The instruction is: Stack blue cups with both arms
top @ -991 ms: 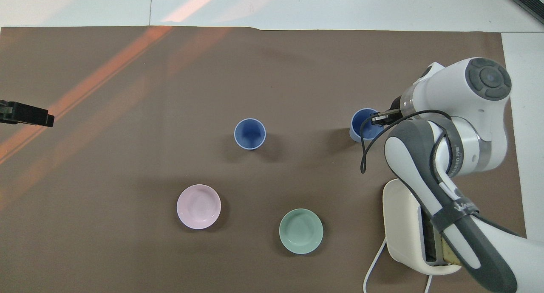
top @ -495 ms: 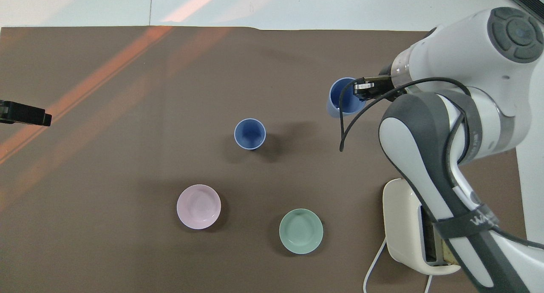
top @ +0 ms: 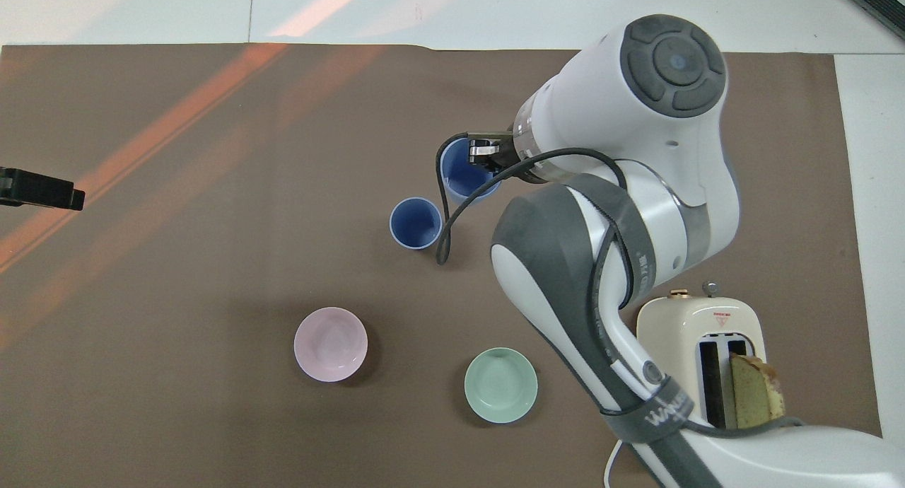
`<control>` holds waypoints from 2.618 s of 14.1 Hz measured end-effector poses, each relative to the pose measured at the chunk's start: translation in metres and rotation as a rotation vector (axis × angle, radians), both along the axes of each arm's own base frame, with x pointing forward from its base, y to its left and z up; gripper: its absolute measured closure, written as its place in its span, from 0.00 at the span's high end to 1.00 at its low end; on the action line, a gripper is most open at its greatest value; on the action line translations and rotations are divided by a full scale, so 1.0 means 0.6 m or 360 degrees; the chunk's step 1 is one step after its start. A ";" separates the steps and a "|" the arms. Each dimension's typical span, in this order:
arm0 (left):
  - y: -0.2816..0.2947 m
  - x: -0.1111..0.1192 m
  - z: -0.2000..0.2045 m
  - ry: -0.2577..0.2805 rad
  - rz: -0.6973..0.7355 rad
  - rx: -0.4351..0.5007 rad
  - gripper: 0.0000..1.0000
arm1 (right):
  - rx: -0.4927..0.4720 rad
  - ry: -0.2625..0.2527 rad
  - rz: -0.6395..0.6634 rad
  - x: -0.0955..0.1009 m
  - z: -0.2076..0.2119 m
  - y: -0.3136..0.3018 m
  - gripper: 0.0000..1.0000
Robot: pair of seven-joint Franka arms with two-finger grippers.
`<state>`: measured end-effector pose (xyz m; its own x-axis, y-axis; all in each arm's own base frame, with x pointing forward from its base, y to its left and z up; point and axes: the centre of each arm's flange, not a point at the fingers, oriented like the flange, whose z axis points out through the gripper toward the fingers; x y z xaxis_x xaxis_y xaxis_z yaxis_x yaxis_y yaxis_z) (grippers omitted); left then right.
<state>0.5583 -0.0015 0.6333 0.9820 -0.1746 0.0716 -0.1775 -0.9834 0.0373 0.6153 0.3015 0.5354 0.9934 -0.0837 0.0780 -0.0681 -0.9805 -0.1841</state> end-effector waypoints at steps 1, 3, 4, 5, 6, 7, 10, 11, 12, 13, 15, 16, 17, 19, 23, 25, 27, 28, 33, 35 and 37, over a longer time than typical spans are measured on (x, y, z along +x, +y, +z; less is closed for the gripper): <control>0.000 0.000 0.000 0.0000 0.0000 0.0000 1.00 | -0.0004 0.0023 -0.0007 -0.010 0.001 0.015 0.05; 0.000 0.000 0.000 0.0002 0.0000 0.0000 1.00 | -0.0006 0.0040 0.0011 -0.024 0.003 0.040 0.05; 0.000 0.000 0.000 0.0003 0.0000 0.0000 1.00 | -0.0004 0.0041 0.0027 -0.031 0.003 0.051 0.05; 0.000 0.000 0.000 0.0004 0.0001 0.0000 1.00 | -0.0004 0.0043 0.0045 -0.038 0.002 0.064 0.05; 0.001 -0.001 0.000 0.0005 0.0001 0.0000 1.00 | -0.0002 0.0044 0.0058 -0.045 0.000 0.078 0.05; 0.001 -0.001 -0.001 0.0006 0.0001 0.0000 1.00 | 0.0002 0.0038 0.0065 -0.048 -0.003 0.088 0.05; 0.001 -0.001 -0.001 0.0009 0.0001 0.0000 1.00 | 0.0012 0.0019 0.0066 -0.044 -0.013 0.097 0.05; 0.001 -0.001 -0.001 0.0010 0.0001 0.0000 1.00 | 0.0008 0.0020 0.0064 -0.043 -0.019 0.096 0.05; 0.001 -0.002 -0.001 0.0013 0.0001 0.0000 1.00 | 0.0006 0.0020 0.0063 -0.042 -0.029 0.097 0.05; 0.001 -0.002 -0.001 0.0015 0.0000 0.0000 1.00 | 0.0006 0.0016 0.0061 -0.040 -0.042 0.099 0.05; 0.001 -0.002 -0.001 0.0017 0.0000 0.0000 1.00 | 0.0004 0.0018 0.0057 -0.038 -0.065 0.101 0.05; 0.001 -0.002 -0.001 0.0018 0.0000 0.0000 1.00 | 0.0004 0.0017 0.0056 -0.038 -0.073 0.101 0.05; 0.001 -0.003 -0.001 0.0018 0.0000 0.0000 1.00 | 0.0004 0.0017 0.0054 -0.037 -0.080 0.101 0.05; 0.001 -0.003 -0.001 0.0018 0.0000 0.0000 1.00 | 0.0002 0.0021 0.0055 -0.037 -0.092 0.104 0.05; 0.001 -0.003 -0.001 0.0020 0.0000 0.0000 1.00 | 0.0003 0.0018 0.0057 -0.035 -0.113 0.110 0.05; 0.001 -0.003 -0.001 0.0021 0.0000 0.0000 1.00 | 0.0002 0.0020 0.0057 -0.035 -0.115 0.110 0.22; 0.001 -0.003 -0.001 0.0021 0.0000 0.0000 1.00 | 0.0002 0.0020 0.0056 -0.035 -0.115 0.110 0.47; 0.001 -0.003 -0.001 0.0021 0.0000 0.0000 1.00 | -0.0002 0.0019 0.0056 -0.034 -0.115 0.109 0.57; 0.001 -0.003 -0.001 0.0022 0.0000 0.0000 1.00 | -0.0115 0.0078 -0.0003 -0.028 -0.061 0.037 1.00; 0.001 -0.003 -0.001 0.0022 0.0000 0.0000 1.00 | -0.0200 0.0083 -0.0045 -0.033 0.000 -0.021 1.00; 0.001 -0.003 -0.001 0.0022 0.0000 0.0000 1.00 | -0.0239 0.0094 -0.0039 -0.044 0.068 -0.085 1.00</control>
